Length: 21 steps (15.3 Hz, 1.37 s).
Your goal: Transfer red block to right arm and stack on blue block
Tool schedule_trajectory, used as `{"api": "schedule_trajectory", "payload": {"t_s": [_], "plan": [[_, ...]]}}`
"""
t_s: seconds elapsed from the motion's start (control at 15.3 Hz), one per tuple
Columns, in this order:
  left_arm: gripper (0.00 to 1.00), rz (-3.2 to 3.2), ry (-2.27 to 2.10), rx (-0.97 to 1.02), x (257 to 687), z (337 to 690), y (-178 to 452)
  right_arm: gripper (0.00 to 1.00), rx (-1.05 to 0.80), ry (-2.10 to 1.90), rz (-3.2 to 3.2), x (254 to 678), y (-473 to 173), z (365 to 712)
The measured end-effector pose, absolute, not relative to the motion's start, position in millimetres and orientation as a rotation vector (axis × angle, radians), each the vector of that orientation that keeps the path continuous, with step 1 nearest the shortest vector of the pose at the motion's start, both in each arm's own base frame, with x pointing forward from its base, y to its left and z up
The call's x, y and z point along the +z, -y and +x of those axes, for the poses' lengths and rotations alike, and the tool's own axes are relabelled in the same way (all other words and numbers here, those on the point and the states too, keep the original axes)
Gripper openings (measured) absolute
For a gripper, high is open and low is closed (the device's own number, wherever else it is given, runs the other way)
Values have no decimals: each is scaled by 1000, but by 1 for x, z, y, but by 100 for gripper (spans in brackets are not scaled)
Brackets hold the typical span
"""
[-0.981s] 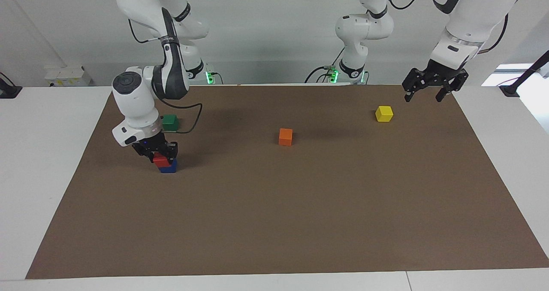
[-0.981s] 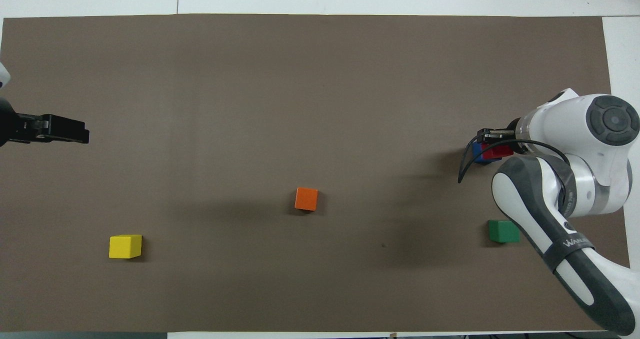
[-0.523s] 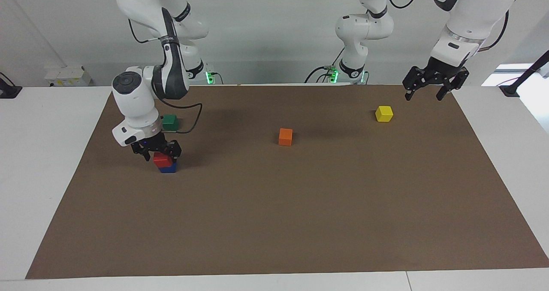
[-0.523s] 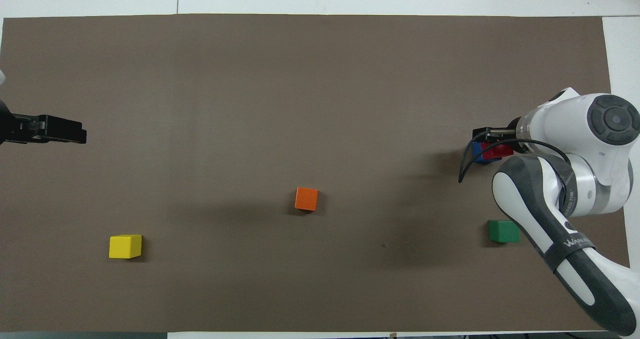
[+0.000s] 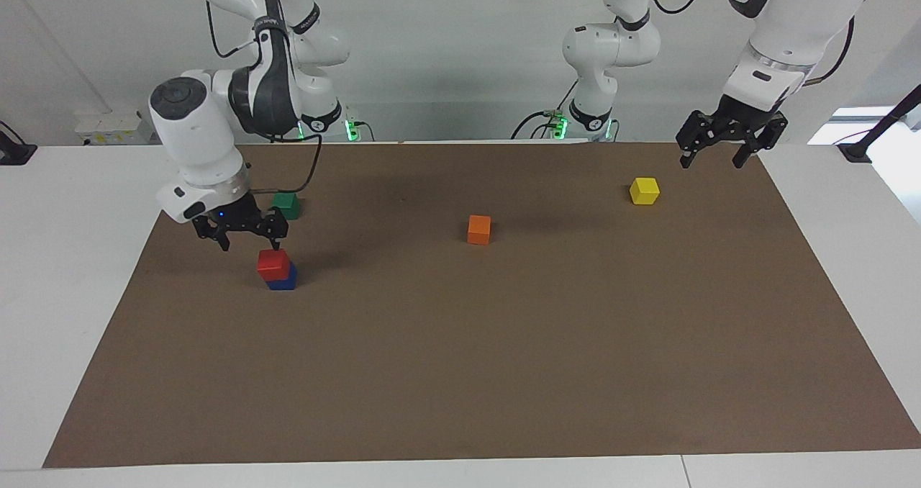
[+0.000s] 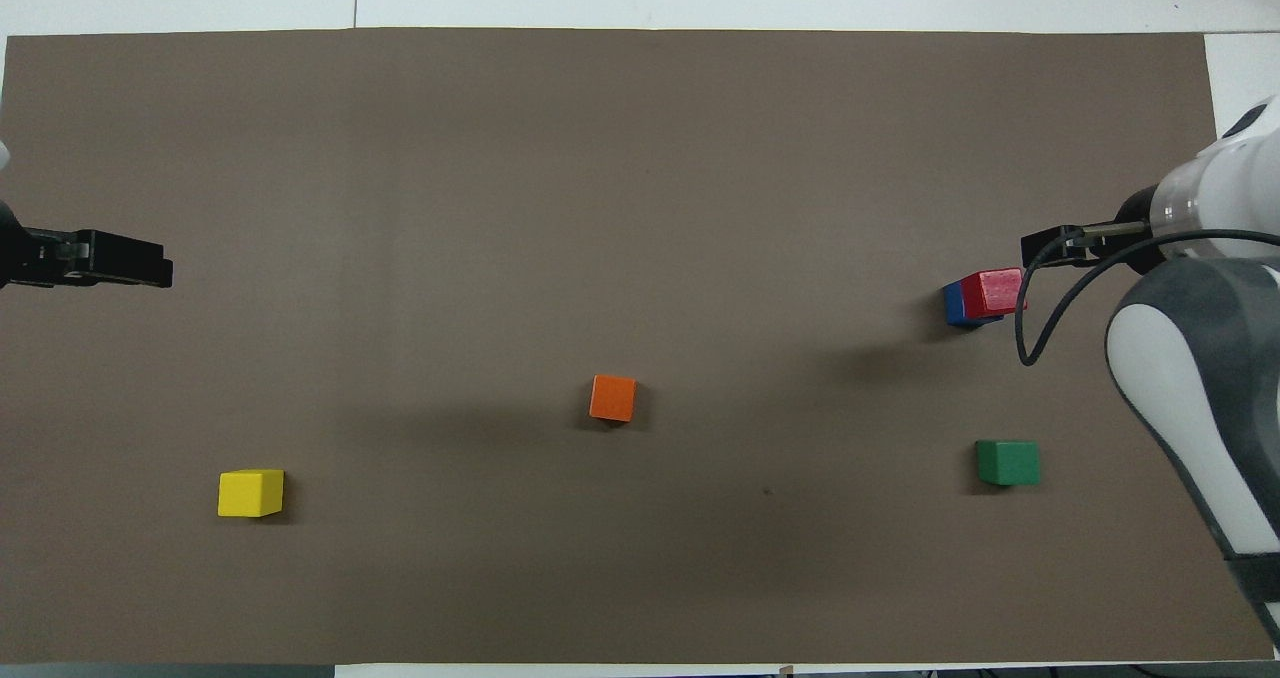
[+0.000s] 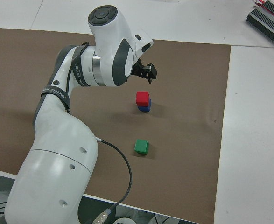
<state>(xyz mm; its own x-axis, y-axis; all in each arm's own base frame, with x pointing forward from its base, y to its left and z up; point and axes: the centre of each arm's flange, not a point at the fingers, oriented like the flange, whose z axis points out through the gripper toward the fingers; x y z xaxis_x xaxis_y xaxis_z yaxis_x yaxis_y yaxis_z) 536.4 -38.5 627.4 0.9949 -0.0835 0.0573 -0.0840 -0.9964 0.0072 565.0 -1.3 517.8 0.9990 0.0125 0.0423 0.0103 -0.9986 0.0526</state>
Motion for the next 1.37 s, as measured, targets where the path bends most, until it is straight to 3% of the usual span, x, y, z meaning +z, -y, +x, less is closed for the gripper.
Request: {"api": "schedule_trajectory", "payload": {"t_s": [0.33, 0.59, 0.98, 1.37], "plan": [[100, 3128, 131, 89, 627, 536, 38, 100, -136, -65, 3094, 580, 4, 536], [100, 3128, 131, 89, 627, 536, 38, 100, -87, -122, 3132, 608, 27, 537], [100, 3128, 131, 89, 627, 536, 38, 100, -54, -79, 3144, 618, 44, 546], [100, 3128, 131, 89, 627, 536, 38, 100, -70, -53, 3151, 630, 53, 532]]}}
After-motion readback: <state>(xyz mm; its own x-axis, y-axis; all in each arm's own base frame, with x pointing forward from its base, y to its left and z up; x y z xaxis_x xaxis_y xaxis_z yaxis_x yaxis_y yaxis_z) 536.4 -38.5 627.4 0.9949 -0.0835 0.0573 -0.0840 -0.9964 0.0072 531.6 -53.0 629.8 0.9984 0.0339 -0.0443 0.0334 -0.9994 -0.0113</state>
